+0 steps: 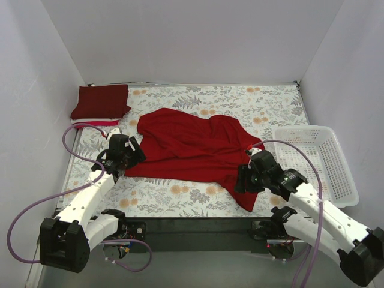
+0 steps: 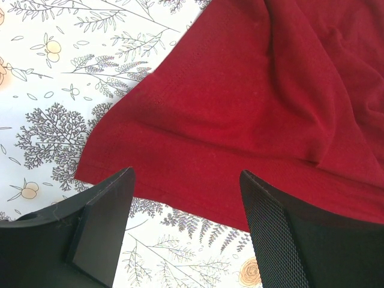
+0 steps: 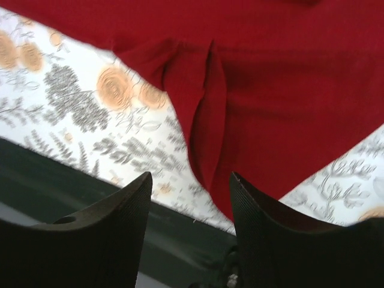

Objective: Fold and stack the t-shirts
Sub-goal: Flatten the tshirt out

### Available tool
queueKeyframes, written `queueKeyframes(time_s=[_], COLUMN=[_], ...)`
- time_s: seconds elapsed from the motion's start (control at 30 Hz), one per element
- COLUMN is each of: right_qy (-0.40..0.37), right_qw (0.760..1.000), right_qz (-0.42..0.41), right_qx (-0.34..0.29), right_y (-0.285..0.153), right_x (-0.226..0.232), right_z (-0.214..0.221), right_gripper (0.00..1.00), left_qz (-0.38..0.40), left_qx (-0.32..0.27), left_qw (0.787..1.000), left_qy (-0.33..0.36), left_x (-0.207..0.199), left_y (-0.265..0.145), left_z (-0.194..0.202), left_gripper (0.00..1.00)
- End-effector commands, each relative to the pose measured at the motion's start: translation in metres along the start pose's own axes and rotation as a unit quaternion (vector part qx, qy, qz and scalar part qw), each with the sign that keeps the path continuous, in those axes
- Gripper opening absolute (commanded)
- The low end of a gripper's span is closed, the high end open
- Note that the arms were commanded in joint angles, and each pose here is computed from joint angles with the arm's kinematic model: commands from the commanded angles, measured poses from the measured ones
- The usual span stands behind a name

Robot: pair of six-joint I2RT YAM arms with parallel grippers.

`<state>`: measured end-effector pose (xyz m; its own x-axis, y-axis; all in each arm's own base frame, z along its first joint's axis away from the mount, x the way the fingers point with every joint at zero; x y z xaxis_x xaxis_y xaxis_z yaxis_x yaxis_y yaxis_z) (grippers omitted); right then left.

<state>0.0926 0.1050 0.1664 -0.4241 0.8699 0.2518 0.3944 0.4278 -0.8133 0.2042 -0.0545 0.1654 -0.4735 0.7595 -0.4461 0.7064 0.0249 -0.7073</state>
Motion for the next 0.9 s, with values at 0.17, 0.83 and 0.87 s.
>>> queueKeyframes(time_s=[0.17, 0.83, 0.87], right_qy=[-0.091, -0.152, -0.15], right_qw=[0.989, 0.94, 0.94], right_qz=[0.048, -0.301, -0.3], right_qx=[-0.102, 0.052, 0.063], right_y=[0.044, 0.054, 0.054], right_x=[-0.006, 0.035, 0.034], right_z=[-0.062, -0.007, -0.004], right_gripper=[0.75, 0.62, 0.62], left_qz=[0.01, 0.013, 0.014], left_qx=[-0.004, 0.0, 0.0], left_qw=[1.0, 1.0, 1.0], left_qy=[0.001, 0.003, 0.002], left_x=[-0.003, -0.004, -0.005], left_y=[-0.004, -0.004, -0.004], left_z=[-0.002, -0.002, -0.002], left_gripper=[0.69, 0.69, 0.69])
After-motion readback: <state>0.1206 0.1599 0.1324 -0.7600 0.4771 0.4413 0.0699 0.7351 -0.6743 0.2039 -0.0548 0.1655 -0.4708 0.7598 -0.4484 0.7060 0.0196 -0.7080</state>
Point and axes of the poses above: each gripper's point midway between its finger pads, its own y axis out along the fingers, its own x axis along the line the jaws close on, z = x × y, the point moved 10 cm from there along -y, back along the fingers, and after that the axes turned 13 degrees about -y, right-handed, at the moved point
